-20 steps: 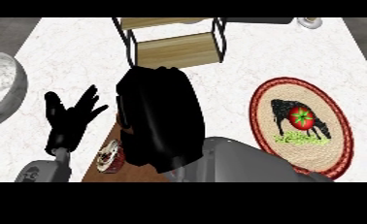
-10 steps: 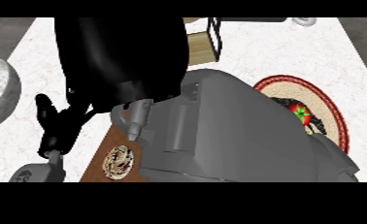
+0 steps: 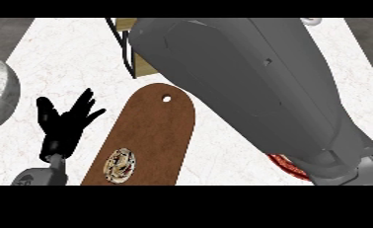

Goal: Pick the sweet potato from the placemat and place it in the tiered shelf

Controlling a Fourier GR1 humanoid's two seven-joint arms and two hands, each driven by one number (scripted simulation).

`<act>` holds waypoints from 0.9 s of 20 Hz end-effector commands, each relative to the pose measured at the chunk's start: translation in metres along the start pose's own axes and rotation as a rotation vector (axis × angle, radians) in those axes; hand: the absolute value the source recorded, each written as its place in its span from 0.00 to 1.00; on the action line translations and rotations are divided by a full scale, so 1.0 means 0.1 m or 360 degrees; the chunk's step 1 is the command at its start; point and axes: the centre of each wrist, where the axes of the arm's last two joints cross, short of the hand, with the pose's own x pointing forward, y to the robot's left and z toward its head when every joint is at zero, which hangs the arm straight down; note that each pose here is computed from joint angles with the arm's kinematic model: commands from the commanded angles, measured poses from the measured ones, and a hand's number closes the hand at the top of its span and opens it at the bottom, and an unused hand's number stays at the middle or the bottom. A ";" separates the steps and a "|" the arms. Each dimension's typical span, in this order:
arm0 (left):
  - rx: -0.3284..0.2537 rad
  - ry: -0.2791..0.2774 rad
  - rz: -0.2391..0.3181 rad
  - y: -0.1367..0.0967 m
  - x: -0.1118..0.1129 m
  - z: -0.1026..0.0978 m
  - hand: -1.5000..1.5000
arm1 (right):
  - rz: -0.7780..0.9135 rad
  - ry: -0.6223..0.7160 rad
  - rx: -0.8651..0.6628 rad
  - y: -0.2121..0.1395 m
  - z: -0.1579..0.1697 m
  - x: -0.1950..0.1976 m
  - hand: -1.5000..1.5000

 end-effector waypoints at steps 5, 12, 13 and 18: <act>-0.0001 0.0058 -0.0003 -0.05 -0.07 -0.08 0.50 | 0.0027 0.0022 0.0089 -0.29 -0.50 -0.04 1.00; -0.0015 0.0030 -0.0033 -0.07 -0.01 -0.02 0.50 | 0.0164 -0.0003 0.0140 0.12 -0.74 -0.45 1.00; -0.0022 0.0018 -0.0028 -0.07 -0.10 -0.03 0.50 | 0.0171 0.0016 0.0116 0.01 -0.84 -0.61 1.00; -0.0050 0.0045 -0.0004 -0.11 -0.02 0.03 0.50 | 0.0162 0.0012 0.0091 0.06 -0.91 -0.58 1.00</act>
